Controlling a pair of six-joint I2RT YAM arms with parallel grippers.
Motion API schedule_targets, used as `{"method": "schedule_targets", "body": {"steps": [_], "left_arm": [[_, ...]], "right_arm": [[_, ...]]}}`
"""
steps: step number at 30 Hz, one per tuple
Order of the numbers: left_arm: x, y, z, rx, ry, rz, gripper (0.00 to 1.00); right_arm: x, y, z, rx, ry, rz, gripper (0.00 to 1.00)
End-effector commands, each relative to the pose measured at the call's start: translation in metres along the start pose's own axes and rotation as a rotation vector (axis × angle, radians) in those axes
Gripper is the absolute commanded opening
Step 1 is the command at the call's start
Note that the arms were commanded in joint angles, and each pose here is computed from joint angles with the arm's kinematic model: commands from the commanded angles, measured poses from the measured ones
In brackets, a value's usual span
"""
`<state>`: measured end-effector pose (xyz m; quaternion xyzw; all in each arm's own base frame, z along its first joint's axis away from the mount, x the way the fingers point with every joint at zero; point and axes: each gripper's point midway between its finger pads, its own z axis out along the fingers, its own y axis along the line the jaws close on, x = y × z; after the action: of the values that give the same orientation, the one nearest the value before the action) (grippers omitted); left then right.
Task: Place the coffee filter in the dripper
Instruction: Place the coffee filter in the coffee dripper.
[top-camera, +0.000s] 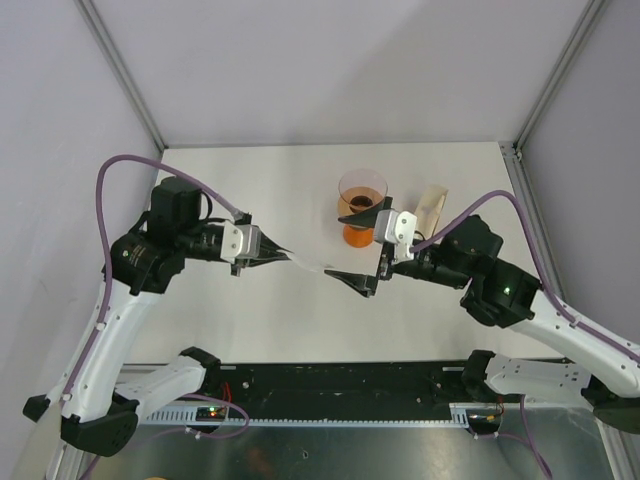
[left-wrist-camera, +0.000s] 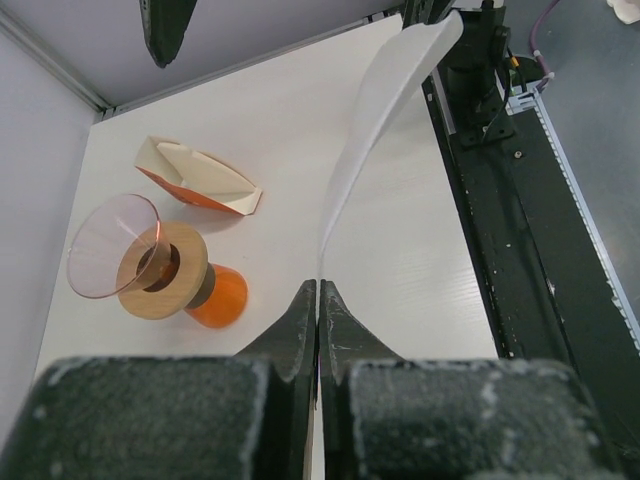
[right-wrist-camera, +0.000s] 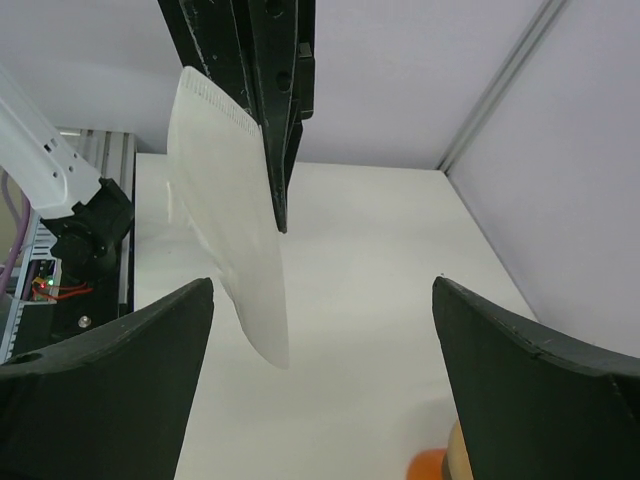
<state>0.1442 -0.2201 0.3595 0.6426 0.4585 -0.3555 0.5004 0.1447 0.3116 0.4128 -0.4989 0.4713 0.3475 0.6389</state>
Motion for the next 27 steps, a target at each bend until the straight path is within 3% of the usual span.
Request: {"method": "schedule_targets", "body": {"steps": [1,27], "left_arm": [[-0.005,0.001,0.000,-0.004,-0.011,0.061,0.00],[-0.009,-0.001,0.000,-0.005,-0.012,0.076,0.00]], "right_arm": [[-0.034,-0.001,-0.008,0.002,-0.110,-0.026,0.94],[-0.040,0.002,0.004,-0.035,-0.154,-0.052,0.89]]}}
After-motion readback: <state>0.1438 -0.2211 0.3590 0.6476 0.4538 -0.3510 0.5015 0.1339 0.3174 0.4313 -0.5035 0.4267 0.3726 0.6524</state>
